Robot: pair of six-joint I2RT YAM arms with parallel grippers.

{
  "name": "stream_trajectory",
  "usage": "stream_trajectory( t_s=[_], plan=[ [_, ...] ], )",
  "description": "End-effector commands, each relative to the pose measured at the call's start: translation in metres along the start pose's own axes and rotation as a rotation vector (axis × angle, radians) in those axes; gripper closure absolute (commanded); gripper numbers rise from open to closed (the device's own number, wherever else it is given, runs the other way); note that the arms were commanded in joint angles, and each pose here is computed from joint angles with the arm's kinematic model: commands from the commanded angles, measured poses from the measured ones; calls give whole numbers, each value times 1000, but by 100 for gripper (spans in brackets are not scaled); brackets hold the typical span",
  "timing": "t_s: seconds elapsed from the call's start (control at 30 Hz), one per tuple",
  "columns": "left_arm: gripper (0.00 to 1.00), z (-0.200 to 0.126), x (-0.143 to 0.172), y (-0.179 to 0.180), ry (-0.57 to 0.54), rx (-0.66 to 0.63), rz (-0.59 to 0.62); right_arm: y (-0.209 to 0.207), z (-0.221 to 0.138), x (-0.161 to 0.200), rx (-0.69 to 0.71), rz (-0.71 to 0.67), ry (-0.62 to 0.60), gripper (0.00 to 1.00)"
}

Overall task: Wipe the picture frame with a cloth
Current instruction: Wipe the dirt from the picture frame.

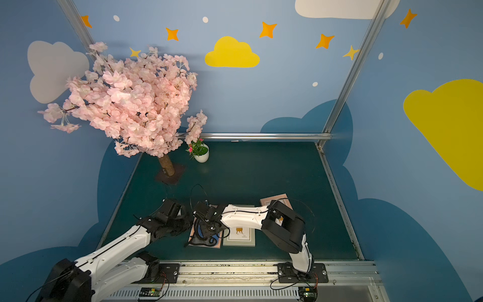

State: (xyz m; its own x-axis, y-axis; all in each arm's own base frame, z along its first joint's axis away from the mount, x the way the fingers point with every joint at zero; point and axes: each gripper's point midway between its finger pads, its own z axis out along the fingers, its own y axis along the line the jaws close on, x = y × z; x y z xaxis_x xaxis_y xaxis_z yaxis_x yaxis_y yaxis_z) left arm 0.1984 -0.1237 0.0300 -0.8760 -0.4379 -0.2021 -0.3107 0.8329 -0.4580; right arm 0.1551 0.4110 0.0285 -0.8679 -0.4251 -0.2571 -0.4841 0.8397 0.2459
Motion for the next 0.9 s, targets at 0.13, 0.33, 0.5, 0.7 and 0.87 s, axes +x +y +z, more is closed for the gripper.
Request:
stream_trajectory(
  t_s=[0.13, 0.33, 0.5, 0.7, 0.87],
  plan=[
    [97, 10, 47, 65, 173, -245, -23, -74, 40, -3, 199, 37, 89, 100],
    [97, 7, 48, 65, 176, -240, -21, -84, 45, -24, 213, 67, 60, 100],
    [97, 6, 49, 64, 155, -213, -29, -83, 48, -29, 213, 72, 63, 100],
    [97, 6, 52, 61, 172, -190, -26, -75, 28, -9, 256, 10, 78, 100],
    [97, 9, 52, 61, 171, -182, -26, -63, 15, 26, 269, -29, 114, 100]
  ],
)
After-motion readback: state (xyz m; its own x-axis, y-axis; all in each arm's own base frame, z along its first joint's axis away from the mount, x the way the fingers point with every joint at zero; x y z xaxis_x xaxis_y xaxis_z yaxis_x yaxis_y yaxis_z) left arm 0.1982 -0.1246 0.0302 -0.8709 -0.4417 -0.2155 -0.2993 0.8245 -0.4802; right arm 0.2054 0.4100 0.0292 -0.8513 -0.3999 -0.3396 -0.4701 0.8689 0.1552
